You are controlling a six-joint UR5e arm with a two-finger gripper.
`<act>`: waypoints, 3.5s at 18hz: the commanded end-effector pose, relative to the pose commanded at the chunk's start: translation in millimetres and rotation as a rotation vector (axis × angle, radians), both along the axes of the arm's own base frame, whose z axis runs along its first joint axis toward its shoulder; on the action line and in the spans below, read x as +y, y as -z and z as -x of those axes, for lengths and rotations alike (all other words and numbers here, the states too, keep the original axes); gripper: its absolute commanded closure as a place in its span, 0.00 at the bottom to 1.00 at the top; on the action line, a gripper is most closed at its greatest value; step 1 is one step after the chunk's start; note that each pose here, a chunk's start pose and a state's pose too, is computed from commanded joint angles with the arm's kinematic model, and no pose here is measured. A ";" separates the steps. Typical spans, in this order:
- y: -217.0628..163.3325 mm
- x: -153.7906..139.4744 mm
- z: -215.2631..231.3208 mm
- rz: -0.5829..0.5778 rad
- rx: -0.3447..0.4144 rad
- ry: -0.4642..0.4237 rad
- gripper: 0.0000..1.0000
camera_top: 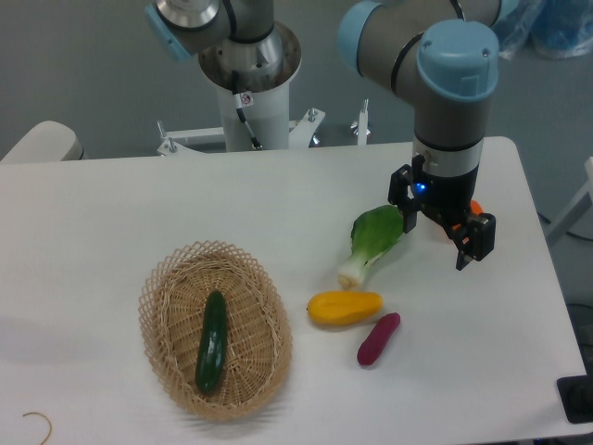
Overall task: Pick up the cucumber from the basket
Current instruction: 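Move the open gripper from beside the bok choy toward the basket, then lower the gripper into the basket and close it on the cucumber, then lift the green cucumber up out of the basket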
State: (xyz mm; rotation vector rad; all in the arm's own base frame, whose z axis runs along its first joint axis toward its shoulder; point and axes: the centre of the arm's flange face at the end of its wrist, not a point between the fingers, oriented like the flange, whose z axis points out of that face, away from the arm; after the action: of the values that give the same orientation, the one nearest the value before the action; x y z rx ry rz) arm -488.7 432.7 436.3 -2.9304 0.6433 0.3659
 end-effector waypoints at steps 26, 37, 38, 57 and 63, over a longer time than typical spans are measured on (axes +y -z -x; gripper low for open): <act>101.8 138.8 -189.0 -0.097 -0.214 -0.548 0.00; 194.3 190.7 -255.0 -0.023 -0.186 -0.568 0.00; 203.4 191.5 -258.7 -0.023 -0.181 -0.564 0.00; 231.2 193.3 -258.1 -0.016 -0.134 -0.557 0.47; 224.2 194.3 -257.7 -0.026 -0.130 -0.541 0.75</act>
State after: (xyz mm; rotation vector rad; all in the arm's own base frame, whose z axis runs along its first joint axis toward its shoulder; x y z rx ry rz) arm -231.0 627.0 212.0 -3.0263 -0.1818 0.2209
